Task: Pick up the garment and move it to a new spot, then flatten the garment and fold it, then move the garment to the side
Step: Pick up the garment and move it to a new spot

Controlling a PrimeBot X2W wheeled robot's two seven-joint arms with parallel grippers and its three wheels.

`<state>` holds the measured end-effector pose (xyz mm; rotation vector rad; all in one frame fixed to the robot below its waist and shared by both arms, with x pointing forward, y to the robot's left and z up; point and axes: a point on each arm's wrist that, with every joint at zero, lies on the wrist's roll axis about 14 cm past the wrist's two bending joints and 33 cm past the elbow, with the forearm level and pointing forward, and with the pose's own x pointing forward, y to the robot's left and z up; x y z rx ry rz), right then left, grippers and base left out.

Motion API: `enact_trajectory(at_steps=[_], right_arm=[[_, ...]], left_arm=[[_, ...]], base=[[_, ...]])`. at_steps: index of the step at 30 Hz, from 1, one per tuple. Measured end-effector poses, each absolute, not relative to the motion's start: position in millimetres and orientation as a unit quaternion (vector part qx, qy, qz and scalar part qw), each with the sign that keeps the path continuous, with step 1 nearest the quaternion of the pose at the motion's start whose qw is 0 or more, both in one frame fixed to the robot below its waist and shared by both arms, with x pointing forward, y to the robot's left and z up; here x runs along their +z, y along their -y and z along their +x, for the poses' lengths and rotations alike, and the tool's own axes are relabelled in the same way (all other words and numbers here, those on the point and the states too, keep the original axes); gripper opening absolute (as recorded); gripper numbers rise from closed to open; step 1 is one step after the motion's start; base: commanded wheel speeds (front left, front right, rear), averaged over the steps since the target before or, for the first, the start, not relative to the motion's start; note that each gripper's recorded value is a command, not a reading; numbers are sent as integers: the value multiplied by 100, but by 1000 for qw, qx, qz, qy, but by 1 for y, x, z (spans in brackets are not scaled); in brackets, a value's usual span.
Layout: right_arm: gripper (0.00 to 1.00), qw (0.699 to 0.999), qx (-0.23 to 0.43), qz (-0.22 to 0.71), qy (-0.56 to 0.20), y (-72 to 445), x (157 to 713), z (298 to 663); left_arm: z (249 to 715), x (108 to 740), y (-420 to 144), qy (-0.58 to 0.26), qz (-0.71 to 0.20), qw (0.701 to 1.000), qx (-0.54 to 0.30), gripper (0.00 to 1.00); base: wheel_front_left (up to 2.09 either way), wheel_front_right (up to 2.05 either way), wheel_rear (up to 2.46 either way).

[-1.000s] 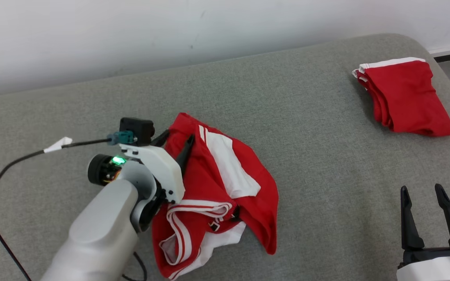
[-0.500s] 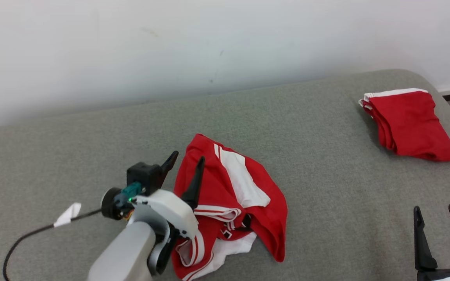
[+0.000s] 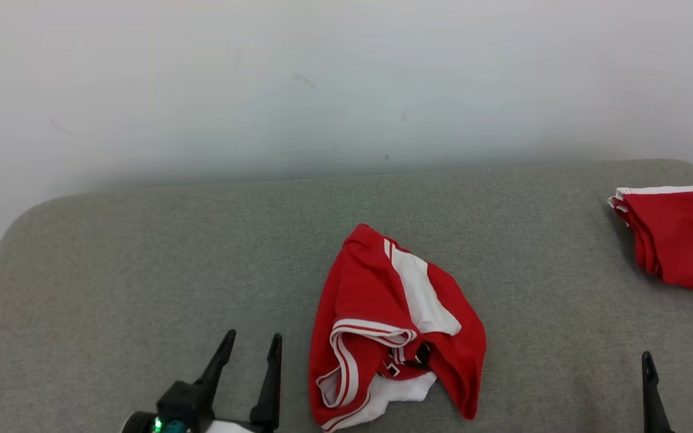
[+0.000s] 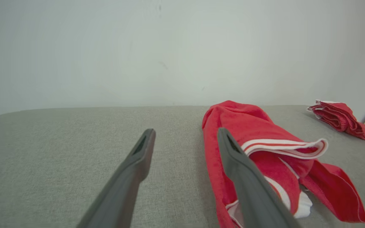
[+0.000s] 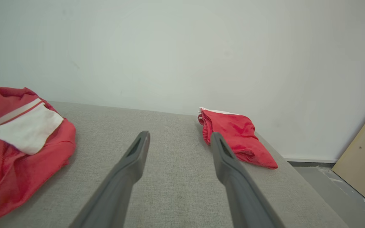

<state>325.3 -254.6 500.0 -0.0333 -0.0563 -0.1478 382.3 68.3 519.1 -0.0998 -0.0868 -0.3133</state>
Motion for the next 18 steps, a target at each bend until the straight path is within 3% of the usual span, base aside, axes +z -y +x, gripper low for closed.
enact_trajectory(at_steps=[18], right_arm=[[100,1000,-17,-7,16,215,490,326]], left_arm=[[332,501,-134,31,-45,997,-59,100]], base=[[0,0,0]])
